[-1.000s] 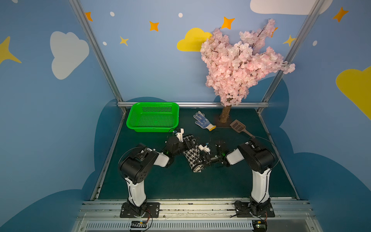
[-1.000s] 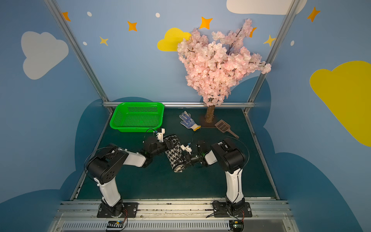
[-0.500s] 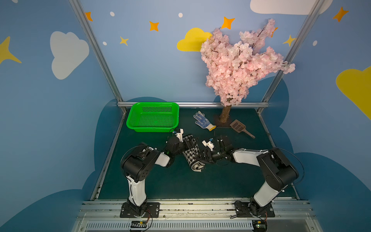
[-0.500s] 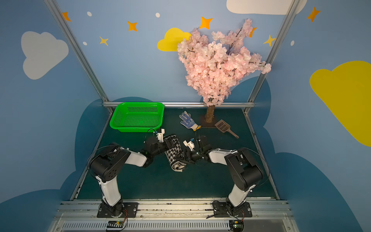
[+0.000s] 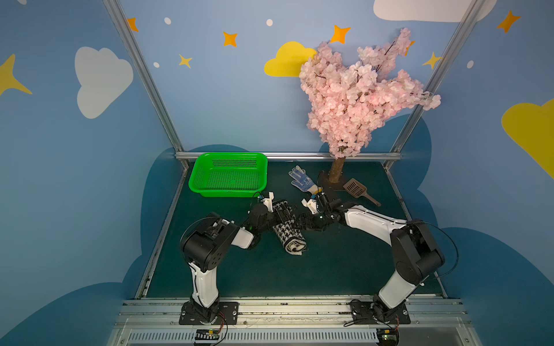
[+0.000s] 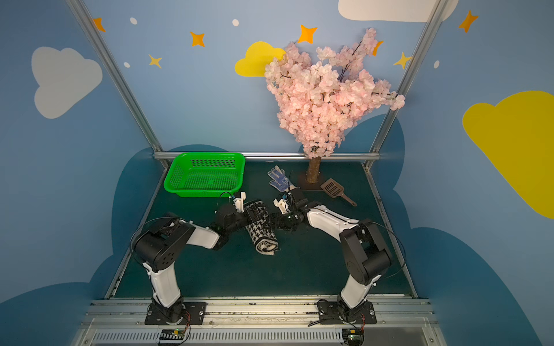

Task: Roll up the scarf and place it into the basket
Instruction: Pick up the scarf at the center of the board, then place the scarf in the basket, then reset both arms

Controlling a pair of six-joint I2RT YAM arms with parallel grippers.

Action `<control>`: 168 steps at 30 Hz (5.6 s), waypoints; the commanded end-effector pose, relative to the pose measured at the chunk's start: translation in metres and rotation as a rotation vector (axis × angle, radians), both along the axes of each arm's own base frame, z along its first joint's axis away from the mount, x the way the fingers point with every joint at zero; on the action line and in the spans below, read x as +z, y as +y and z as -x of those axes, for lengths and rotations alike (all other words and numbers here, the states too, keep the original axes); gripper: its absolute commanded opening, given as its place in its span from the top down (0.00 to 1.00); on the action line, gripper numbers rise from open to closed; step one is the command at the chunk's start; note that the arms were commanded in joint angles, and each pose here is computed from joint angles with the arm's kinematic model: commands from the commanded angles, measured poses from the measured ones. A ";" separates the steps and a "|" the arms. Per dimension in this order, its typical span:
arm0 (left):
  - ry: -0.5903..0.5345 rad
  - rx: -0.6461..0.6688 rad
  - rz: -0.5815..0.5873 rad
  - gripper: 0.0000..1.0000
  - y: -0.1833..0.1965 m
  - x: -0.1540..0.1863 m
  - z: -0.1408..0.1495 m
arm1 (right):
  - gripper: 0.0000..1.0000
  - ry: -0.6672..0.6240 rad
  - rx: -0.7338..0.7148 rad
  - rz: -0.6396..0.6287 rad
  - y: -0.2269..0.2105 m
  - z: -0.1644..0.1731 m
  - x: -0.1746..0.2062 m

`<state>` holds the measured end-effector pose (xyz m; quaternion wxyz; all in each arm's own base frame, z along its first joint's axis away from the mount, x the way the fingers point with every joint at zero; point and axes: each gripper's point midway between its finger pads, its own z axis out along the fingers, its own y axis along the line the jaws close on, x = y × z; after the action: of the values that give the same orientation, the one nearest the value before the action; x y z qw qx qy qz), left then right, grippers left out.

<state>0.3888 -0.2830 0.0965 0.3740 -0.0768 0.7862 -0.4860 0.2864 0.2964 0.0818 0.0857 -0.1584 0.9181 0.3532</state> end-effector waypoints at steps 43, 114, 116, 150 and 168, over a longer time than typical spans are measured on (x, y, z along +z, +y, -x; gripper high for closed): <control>0.065 0.085 -0.011 0.00 0.048 0.012 0.019 | 1.00 0.178 0.035 -0.375 0.035 0.031 -0.032; 0.086 0.357 -0.130 0.00 0.192 0.095 0.100 | 1.00 -0.158 -0.033 0.115 0.152 -0.163 0.006; 0.083 0.354 -0.121 0.00 0.191 0.097 0.100 | 1.00 -0.123 -0.040 0.152 0.145 -0.159 -0.006; 0.150 0.494 -0.333 0.00 0.234 0.084 0.124 | 0.08 -0.360 -0.026 0.071 0.174 -0.122 0.122; -0.145 0.929 -0.755 0.00 0.327 0.081 0.104 | 0.08 -0.750 -0.275 0.232 -0.067 -0.063 0.189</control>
<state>0.2763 0.0280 0.1459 0.5349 -0.2599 0.8038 -0.0152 0.3360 0.2730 0.2833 0.4115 -0.1924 0.8710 0.1871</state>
